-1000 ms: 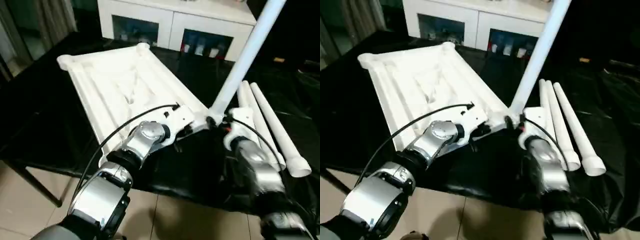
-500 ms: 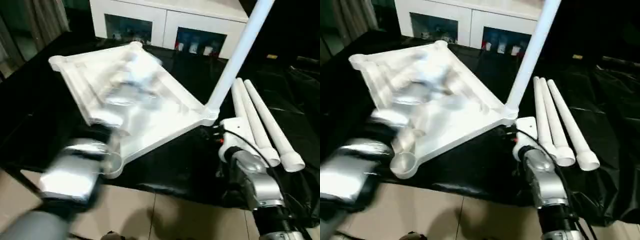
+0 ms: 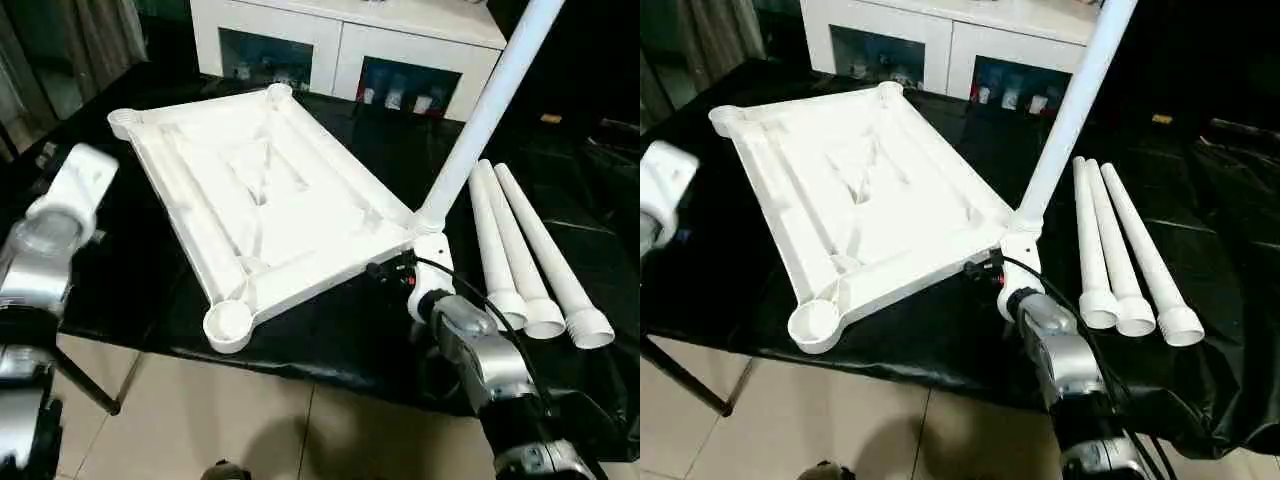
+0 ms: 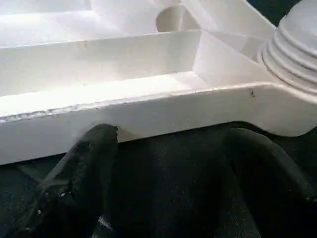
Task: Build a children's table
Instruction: Rotate table base
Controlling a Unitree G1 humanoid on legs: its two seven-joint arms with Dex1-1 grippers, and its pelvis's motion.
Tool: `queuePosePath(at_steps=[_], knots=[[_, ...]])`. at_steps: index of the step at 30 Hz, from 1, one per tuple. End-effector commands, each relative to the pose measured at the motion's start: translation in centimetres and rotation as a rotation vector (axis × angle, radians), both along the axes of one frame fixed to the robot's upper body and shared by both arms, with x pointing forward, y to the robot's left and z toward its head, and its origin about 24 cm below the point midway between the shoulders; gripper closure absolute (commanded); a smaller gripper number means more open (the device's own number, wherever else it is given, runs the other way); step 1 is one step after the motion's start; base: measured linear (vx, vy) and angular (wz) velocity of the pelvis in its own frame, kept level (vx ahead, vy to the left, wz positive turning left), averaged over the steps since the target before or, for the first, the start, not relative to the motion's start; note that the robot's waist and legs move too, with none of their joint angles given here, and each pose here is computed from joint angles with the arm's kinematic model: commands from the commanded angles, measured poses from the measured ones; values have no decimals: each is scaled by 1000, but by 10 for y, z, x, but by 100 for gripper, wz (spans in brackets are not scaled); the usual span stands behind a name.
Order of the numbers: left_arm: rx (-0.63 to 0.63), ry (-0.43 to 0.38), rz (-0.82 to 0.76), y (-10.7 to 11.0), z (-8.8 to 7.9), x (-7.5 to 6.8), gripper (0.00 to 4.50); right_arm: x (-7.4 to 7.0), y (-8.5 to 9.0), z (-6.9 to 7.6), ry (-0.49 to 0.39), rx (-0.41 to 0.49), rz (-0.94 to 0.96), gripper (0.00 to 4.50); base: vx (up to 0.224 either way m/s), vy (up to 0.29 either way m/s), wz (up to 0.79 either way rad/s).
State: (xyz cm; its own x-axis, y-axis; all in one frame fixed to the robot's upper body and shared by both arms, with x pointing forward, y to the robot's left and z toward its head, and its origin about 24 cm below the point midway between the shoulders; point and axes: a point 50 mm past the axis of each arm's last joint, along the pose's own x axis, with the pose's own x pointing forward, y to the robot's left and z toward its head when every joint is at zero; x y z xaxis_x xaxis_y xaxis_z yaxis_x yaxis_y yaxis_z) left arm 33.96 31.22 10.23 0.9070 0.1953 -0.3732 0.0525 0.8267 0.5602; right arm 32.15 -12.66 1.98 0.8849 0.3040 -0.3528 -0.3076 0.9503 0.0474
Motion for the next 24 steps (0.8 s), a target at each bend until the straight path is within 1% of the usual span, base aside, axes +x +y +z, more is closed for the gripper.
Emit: queuePosePath(at_steps=[1, 2, 4, 5, 6, 8, 9, 10, 11, 12, 13, 15, 17, 20, 21, 22, 23, 24], knots=[[-88, 44, -102, -25, -5, 2, 311, 4, 2, 2, -8, 0, 11, 68, 0, 0, 0], [-136, 93, -203, -42, -10, -2, 311, 7, 4, 0, -6, -9, 25, 68, 0, 0, 0], [-169, 133, -274, -53, -12, -7, 311, 10, 4, 0, -2, -12, 33, 68, 0, 0, 0], [-170, 134, -278, -53, -12, -7, 311, 10, 4, 0, -2, -13, 34, 68, 0, 0, 0], [-224, 164, -336, -63, -12, -10, 311, 13, 5, -1, 0, -18, 42, 68, 0, 0, 0], [-276, 207, -445, -77, -13, -15, 311, 16, 5, -1, 1, -25, 54, 68, 0, 0, 0], [-301, 232, -478, -83, -14, -18, 311, 17, 5, -1, 0, -26, 62, 68, 0, 0, 0], [-337, 276, -555, -94, -17, -25, 311, 19, 6, 0, -1, -22, 84, 68, 0, 0, 0], [-337, 276, -555, -94, -17, -25, 311, 19, 6, 0, -1, -22, 84, 68, 0, 0, 0], [-381, 324, -618, -106, -21, -33, 311, 20, 8, 0, -4, -24, 111, 68, 0, 0, 0], [-381, 324, -618, -106, -21, -33, 311, 20, 8, 0, -4, -24, 111, 68, 0, 0, 0], [-383, 348, -646, -114, -25, -37, 311, 21, 8, 0, -5, -20, 121, 68, 0, 0, 0], [-379, 352, -650, -123, -30, -36, 311, 23, 9, 1, -9, -15, 129, 68, 0, 0, 0], [-411, 338, -666, -147, -39, -29, 311, 23, 12, 2, -18, -9, 146, 68, 0, 0, 0], [-419, 334, -668, -152, -40, -28, 311, 23, 13, 2, -21, -8, 149, 68, 0, 0, 0], [-424, 326, -686, -164, -44, -23, 311, 22, 13, 5, -39, -19, 157, 68, 0, 0, 0], [-420, 315, -686, -171, -46, -20, 311, 21, 11, 8, -53, -21, 156, 68, 0, 0, 0], [-422, 310, -685, -173, -46, -19, 311, 21, 10, 10, -58, -20, 152, 68, 0, 0, 0]])
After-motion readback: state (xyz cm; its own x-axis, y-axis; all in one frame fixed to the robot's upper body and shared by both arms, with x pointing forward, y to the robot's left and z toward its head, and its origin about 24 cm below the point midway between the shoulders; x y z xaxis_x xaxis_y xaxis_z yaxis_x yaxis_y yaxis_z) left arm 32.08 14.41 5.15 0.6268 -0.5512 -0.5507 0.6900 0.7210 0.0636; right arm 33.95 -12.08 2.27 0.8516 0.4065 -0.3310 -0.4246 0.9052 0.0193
